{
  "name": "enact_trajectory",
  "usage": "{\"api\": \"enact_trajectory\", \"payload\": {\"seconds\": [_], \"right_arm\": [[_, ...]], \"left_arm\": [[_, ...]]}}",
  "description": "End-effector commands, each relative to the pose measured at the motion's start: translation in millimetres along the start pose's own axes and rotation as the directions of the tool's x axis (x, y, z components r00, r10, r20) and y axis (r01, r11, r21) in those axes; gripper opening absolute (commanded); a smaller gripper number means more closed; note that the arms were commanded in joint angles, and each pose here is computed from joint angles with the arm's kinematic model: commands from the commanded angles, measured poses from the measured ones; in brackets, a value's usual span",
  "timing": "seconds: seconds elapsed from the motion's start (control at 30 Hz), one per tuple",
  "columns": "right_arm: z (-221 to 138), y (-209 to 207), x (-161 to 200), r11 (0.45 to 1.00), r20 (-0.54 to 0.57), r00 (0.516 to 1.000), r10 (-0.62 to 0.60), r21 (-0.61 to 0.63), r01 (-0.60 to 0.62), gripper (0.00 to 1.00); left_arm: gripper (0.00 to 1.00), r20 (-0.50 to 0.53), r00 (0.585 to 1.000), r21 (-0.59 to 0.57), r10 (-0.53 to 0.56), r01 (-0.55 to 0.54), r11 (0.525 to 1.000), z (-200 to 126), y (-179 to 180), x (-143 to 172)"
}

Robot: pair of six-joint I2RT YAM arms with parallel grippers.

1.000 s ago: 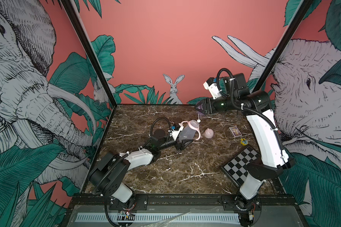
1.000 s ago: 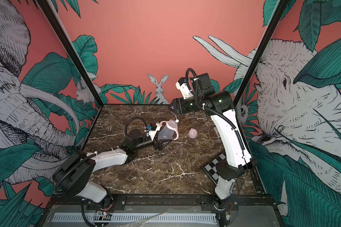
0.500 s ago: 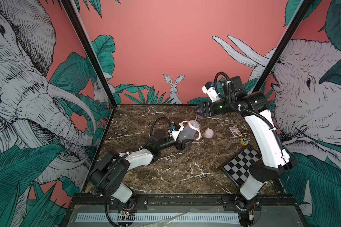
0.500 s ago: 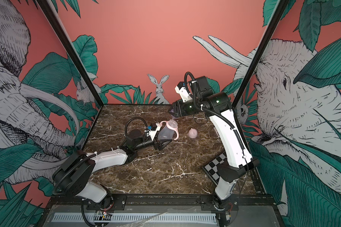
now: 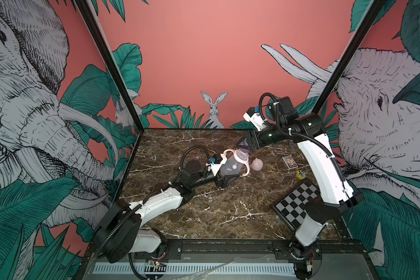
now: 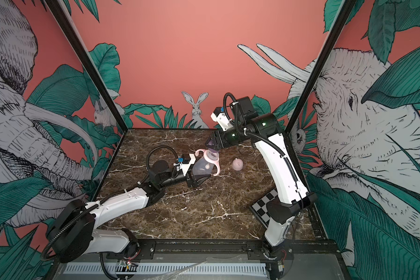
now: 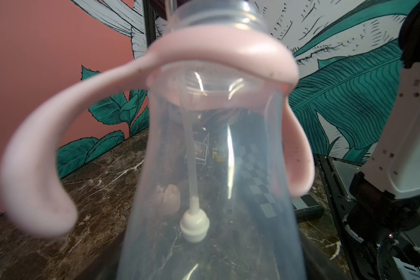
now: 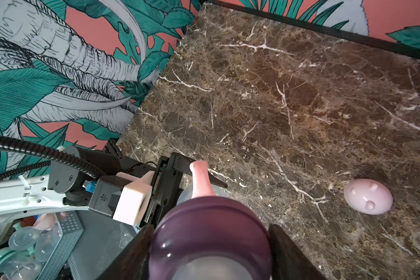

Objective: Assemble the baby bottles
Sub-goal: Close the nipple on the baby bottle.

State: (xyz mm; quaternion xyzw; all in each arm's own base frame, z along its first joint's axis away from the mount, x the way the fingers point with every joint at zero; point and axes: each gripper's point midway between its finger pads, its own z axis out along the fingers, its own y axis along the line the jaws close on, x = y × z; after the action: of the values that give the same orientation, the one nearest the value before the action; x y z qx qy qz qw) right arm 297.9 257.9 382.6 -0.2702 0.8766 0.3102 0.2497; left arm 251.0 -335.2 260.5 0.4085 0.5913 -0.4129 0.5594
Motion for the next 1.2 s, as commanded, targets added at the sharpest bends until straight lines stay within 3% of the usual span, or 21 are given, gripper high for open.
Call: {"api": "enact_trajectory", "payload": {"seconds": [0.0,0.4,1.17], "right_arm": [[8.1,3.1,15.8,0.999,-0.075,0.997,-0.008,-0.036,0.005,0.51],[28.8,5.9,48.9,0.999,-0.202,0.979,-0.021,-0.042,0.012,0.5],[50.2,12.7,49.2,0.987,-0.237,0.969,-0.064,-0.158,0.026,0.53]], "left_arm": [[0.5,-0.014,0.999,-0.007,0.047,-0.047,0.999,-7.7,-3.5,-1.3],[0.49,-0.07,0.993,-0.039,0.098,-0.101,0.994,-19.7,-3.3,13.8],[0.48,-0.078,0.983,-0.081,0.168,-0.175,0.981,-37.1,-5.5,13.6]]}}
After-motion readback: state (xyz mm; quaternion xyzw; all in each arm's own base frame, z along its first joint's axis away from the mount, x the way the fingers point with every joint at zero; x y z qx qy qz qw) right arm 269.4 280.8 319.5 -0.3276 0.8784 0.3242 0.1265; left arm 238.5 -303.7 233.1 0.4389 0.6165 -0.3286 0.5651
